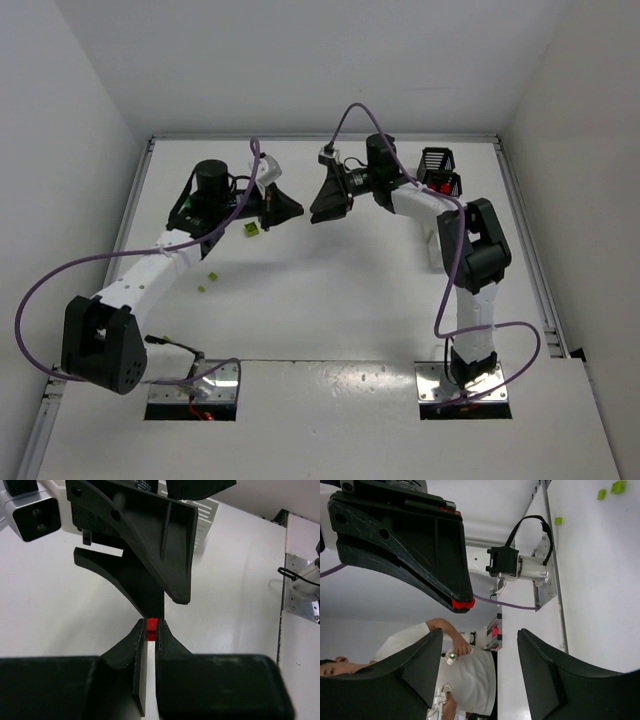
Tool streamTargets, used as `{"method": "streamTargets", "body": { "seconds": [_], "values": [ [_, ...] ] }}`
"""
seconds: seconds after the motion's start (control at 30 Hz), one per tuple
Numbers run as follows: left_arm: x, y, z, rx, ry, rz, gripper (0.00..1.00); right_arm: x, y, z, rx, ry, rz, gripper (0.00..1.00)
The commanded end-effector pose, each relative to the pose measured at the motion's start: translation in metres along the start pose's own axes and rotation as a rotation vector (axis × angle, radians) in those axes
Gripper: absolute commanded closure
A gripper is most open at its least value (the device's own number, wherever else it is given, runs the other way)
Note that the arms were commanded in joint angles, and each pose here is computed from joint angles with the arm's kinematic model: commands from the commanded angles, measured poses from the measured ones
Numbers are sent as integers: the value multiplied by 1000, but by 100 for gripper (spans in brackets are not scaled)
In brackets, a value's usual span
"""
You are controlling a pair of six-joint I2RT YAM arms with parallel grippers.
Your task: Sort the legos into containers by color
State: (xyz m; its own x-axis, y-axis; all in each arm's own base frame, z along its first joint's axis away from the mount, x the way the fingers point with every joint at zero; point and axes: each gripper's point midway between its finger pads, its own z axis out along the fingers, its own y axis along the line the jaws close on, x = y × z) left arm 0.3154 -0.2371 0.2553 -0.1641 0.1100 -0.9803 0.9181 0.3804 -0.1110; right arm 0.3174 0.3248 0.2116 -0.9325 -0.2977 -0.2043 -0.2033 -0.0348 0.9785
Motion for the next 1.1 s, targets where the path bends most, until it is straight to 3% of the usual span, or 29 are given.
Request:
{"method": "streamTargets", "body": {
  "seconds": [0.0, 0.13, 0.3, 0.57, 1.07],
  "values": [
    [-3, -6, 5, 30, -17, 30, 100, -6, 12, 6, -15, 17, -49, 38],
    [-3, -3, 9, 20, -19, 37, 100, -8, 11, 11, -5, -1, 8, 42],
    [6, 0, 16, 23, -5, 34, 100, -7, 2, 12, 6, -25, 97, 58],
    [13, 0, 21, 32, 3, 28, 100, -11, 0, 12, 9, -33, 108, 59],
    [7, -3, 22, 51, -11, 41, 100, -12, -21, 10, 23, -80, 213, 71]
  ]
}}
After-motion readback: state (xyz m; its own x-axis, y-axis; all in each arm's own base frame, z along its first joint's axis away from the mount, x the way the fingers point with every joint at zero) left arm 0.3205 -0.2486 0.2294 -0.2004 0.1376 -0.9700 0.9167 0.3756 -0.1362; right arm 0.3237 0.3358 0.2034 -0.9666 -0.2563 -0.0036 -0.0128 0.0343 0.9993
